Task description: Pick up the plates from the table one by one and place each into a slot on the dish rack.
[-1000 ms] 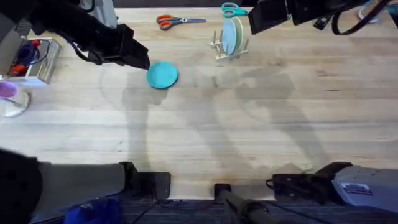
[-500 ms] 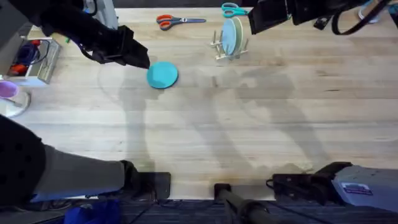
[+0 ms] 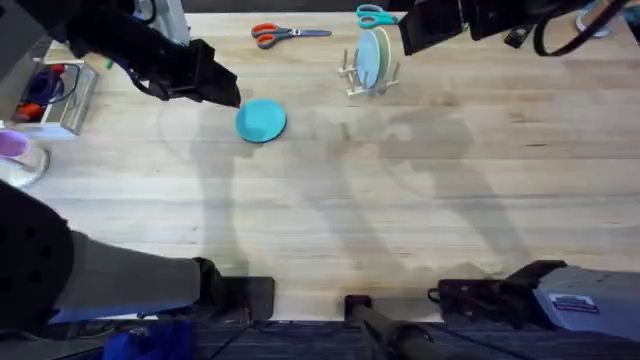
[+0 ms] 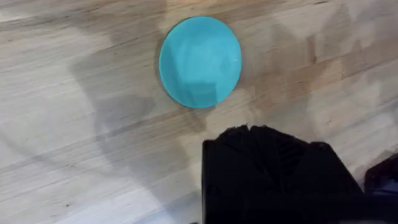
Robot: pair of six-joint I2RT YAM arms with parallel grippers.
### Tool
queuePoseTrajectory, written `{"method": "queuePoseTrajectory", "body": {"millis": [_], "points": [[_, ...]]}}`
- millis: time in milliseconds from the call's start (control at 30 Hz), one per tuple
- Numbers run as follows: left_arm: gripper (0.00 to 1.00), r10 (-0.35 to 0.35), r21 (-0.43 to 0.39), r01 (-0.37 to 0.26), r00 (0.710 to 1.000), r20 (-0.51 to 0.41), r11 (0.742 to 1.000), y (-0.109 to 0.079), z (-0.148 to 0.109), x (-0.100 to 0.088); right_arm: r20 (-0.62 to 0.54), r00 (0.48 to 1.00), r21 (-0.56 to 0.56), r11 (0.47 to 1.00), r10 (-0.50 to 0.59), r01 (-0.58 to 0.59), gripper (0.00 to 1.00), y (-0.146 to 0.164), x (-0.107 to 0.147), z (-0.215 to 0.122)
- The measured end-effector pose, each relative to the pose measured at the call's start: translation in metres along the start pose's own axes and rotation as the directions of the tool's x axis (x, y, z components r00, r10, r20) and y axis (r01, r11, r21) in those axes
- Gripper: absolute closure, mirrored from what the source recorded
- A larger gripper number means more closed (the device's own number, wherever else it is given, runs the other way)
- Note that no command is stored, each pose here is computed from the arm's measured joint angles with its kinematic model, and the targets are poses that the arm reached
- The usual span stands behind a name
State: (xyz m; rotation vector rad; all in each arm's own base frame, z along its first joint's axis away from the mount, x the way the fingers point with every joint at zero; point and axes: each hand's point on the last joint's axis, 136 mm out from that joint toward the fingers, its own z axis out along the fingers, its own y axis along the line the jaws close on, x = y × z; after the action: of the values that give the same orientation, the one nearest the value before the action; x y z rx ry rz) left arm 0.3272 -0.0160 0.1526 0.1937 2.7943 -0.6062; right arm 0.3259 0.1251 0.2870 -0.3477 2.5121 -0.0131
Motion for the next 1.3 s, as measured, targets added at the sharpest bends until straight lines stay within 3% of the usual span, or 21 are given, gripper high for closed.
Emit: {"method": "queuePoseTrajectory", "body": {"millis": [333,633,967,1300], "points": [[0.959,0.011,-0.005,-0.011,1.000,0.019,1.000,0.002,0.001,-0.005,0.000,1.000,0.000,1.000,0.000,0.000,0.007,0.000,0.000,0.000],[0.959,-0.020,0.011,0.021,0.999,-0.038,1.000,0.012,0.022,-0.003,0.000,1.000,0.000,1.000,0.000,0.000,0.007,0.000,0.000,0.000],[0.959,-0.023,0.012,0.024,0.999,-0.038,1.000,0.021,0.033,-0.007,0.000,1.000,0.000,1.000,0.000,0.000,0.007,0.000,0.000,0.000],[0.959,-0.090,0.008,0.090,0.995,-0.046,0.996,0.045,0.039,-0.004,0.000,1.000,0.000,1.000,0.000,0.000,0.007,0.000,0.000,0.000]]}}
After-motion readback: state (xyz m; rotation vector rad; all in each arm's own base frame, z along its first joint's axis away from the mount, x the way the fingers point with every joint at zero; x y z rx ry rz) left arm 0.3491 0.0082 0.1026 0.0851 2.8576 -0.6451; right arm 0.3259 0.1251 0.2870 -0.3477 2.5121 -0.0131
